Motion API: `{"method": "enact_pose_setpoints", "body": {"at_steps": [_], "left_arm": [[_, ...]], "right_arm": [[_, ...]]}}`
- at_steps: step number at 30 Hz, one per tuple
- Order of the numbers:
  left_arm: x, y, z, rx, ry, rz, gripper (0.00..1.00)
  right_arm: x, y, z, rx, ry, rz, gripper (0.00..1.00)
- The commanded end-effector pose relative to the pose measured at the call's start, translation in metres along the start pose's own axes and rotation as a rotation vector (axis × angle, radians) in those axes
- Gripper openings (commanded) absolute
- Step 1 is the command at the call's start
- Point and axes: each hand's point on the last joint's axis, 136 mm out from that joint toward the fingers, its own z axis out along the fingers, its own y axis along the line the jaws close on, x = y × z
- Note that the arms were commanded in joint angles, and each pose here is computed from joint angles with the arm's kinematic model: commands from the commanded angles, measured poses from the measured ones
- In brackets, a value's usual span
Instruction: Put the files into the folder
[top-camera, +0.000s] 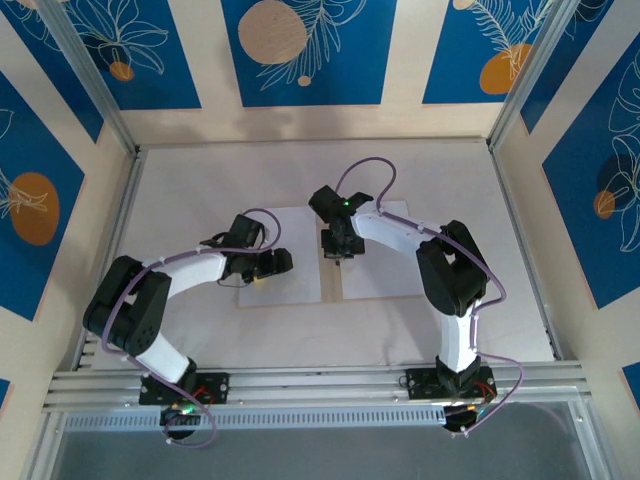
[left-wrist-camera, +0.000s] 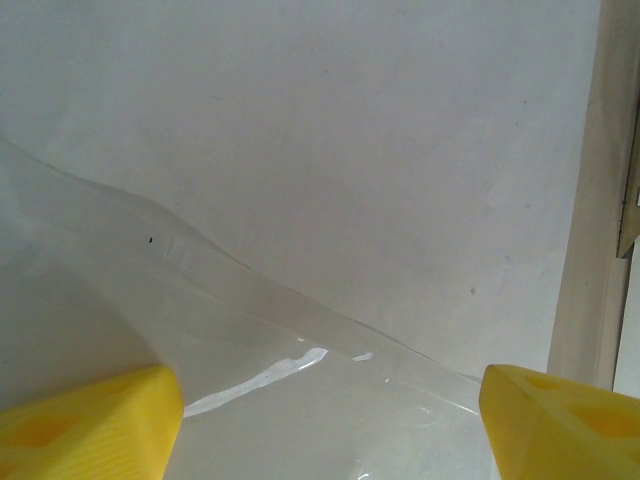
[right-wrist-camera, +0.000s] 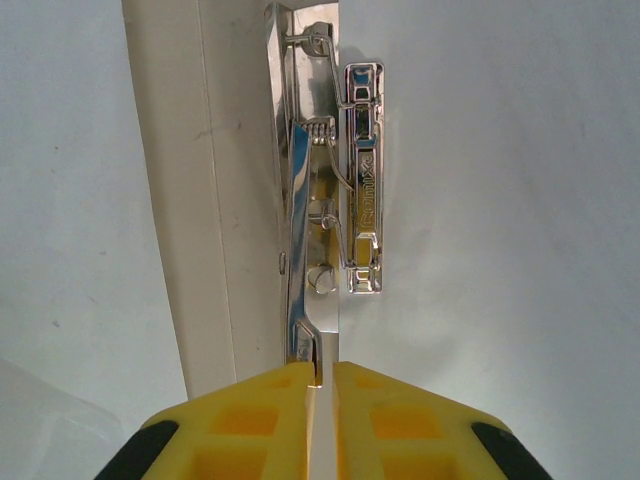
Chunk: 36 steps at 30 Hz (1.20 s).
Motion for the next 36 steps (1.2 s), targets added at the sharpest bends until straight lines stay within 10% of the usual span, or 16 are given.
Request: {"method": "enact_pose_setpoints", "body": {"at_steps": [1, 36], "left_arm": [[0.025, 0.019, 0.003, -0.052, 0.101, -0.026, 0.79], [0.027, 0.020, 0.005, -0.048, 0.110, -0.030, 0.78]], "right_arm": [[0.012, -0.014, 0.017, 0.077, 0.046, -0.014, 0.14], [0.016, -0.014, 0.031, 0.087, 0.069, -0.015, 0.13]]}}
